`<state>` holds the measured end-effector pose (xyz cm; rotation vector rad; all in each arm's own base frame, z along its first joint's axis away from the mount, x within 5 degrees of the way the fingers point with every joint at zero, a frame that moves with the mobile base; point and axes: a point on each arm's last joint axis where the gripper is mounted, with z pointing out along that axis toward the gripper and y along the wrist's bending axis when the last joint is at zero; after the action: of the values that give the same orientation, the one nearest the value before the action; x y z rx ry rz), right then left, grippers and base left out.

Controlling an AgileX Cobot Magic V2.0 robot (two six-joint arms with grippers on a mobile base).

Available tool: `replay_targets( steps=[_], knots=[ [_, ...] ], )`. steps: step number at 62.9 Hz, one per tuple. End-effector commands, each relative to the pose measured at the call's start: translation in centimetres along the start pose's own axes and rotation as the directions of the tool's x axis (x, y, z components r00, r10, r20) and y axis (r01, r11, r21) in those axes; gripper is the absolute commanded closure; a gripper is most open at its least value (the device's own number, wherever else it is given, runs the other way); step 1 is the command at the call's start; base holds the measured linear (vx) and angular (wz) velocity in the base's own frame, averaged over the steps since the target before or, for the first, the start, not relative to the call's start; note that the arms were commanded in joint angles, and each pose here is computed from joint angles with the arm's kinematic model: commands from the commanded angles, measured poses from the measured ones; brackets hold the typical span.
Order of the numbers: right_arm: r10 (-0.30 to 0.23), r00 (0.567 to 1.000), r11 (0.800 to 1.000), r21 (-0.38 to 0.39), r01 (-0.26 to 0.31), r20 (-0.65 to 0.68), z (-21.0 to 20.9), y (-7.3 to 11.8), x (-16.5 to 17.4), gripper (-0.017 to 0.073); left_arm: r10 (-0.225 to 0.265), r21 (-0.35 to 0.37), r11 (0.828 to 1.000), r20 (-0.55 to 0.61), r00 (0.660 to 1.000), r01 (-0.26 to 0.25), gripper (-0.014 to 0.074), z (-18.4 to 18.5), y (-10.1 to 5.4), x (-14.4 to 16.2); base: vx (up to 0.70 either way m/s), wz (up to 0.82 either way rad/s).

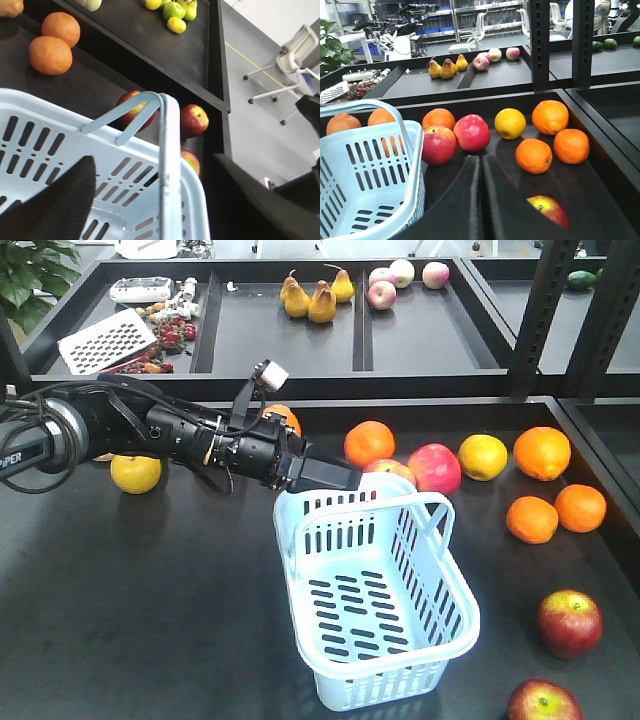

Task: Pick three apples into basket with both arms
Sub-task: 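Lower the light-blue basket onto the table with the left gripper, then open the left gripper and lift it away from the basket handle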

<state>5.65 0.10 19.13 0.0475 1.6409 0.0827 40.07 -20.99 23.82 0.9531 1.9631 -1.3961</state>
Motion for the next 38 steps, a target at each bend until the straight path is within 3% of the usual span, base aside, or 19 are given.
replay_targets(
  steps=[1, 12, 17, 22, 30, 38],
  knots=[
    [-0.011, 0.997, 1.000, -0.005, 0.011, 0.077, -0.1, 0.0, -0.4, 0.0566, 0.076, 0.021, 0.997, -0.008, 0.997, -0.076, 0.0081, -1.7, -3.8, -2.5, 0.00, 0.00],
    [-0.011, 0.997, 1.000, -0.005, 0.011, 0.077, -0.1, 0.0, -0.4, 0.0566, 0.068, 0.096, 0.993, -0.009, 0.998, -0.067, 0.0160, -3.8, -7.7, -4.0, 0.00, 0.00],
    [-0.011, 0.997, 1.000, -0.005, 0.011, 0.077, -0.1, 0.0, -0.4, 0.0566, 0.074, 0.139, 0.988, -0.015, 0.997, -0.071, 0.0253, -5.7, -9.8, -4.6, 0.00, 0.00],
    [-0.011, 0.997, 1.000, -0.005, 0.011, 0.077, -0.1, 0.0, -0.4, 0.0566, 0.061, 0.117, 0.991, 0.012, 0.998, -0.062, 0.0379, -7.5, -11.6, -5.5, 0.00, 0.00],
    [-0.011, 0.997, 1.000, -0.005, 0.011, 0.077, -0.1, 0.0, -0.4, 0.0566, 0.143, 0.075, 0.986, 0.069, 0.987, -0.148, 0.0594, -10.4, -15.1, -6.7, 0.00, 0.00],
    [-0.011, 0.997, 1.000, -0.005, 0.011, 0.077, -0.1, 0.0, -0.4, 0.0566, 0.234, 0.035, 0.970, 0.114, 0.966, -0.239, 0.0602, -12.9, -18.9, -7.3, 0.00, 0.00]
  ],
)
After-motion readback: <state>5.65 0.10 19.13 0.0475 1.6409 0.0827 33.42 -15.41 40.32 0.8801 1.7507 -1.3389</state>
